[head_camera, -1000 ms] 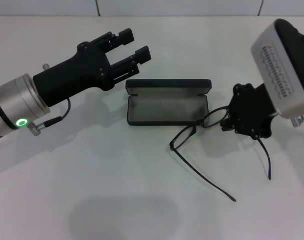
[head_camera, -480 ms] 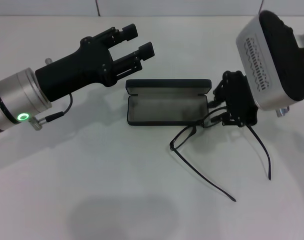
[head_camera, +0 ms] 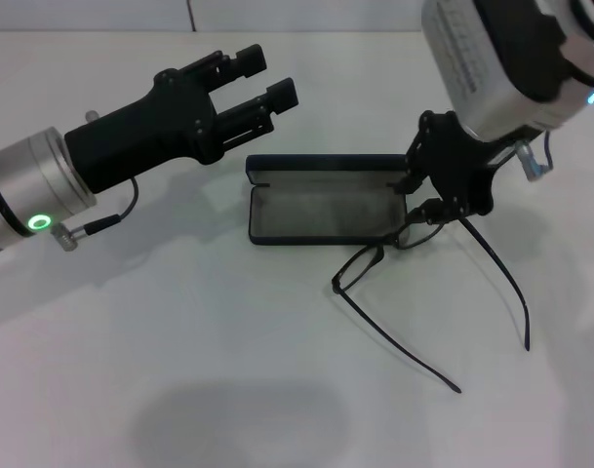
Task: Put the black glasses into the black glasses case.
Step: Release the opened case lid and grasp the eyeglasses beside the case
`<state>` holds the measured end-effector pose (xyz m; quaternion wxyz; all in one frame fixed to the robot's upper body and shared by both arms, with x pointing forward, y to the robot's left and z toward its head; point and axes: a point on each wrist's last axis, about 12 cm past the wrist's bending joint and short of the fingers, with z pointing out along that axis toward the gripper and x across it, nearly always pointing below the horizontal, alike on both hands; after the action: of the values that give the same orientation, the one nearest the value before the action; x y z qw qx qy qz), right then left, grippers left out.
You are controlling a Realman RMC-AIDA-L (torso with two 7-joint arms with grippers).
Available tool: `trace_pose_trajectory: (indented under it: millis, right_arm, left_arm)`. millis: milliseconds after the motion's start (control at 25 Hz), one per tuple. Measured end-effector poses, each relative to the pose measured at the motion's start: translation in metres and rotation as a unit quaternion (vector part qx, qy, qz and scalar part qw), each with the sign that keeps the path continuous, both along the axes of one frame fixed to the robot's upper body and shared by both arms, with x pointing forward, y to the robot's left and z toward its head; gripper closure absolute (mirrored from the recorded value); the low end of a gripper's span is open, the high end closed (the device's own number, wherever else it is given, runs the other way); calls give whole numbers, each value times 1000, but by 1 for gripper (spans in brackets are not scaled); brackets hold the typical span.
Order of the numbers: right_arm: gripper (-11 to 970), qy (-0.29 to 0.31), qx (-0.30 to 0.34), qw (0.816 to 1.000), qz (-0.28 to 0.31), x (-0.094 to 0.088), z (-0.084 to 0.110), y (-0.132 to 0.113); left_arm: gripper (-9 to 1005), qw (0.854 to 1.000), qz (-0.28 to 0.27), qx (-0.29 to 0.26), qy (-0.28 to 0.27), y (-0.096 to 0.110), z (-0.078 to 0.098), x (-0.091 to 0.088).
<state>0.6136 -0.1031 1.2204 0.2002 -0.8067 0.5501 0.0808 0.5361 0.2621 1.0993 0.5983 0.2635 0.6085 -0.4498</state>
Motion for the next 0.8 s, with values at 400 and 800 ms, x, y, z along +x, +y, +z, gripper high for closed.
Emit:
trace_pose_trajectory:
  millis: [400, 800]
  right_arm:
    - [594, -25, -44, 999, 19, 5, 0, 26]
    - [318, -7, -41, 999, 27, 6, -21, 19]
  left_arm:
    - [313, 1000, -3, -9, 27, 5, 7, 9]
    - [312, 1000, -9, -5, 21, 3, 13, 15]
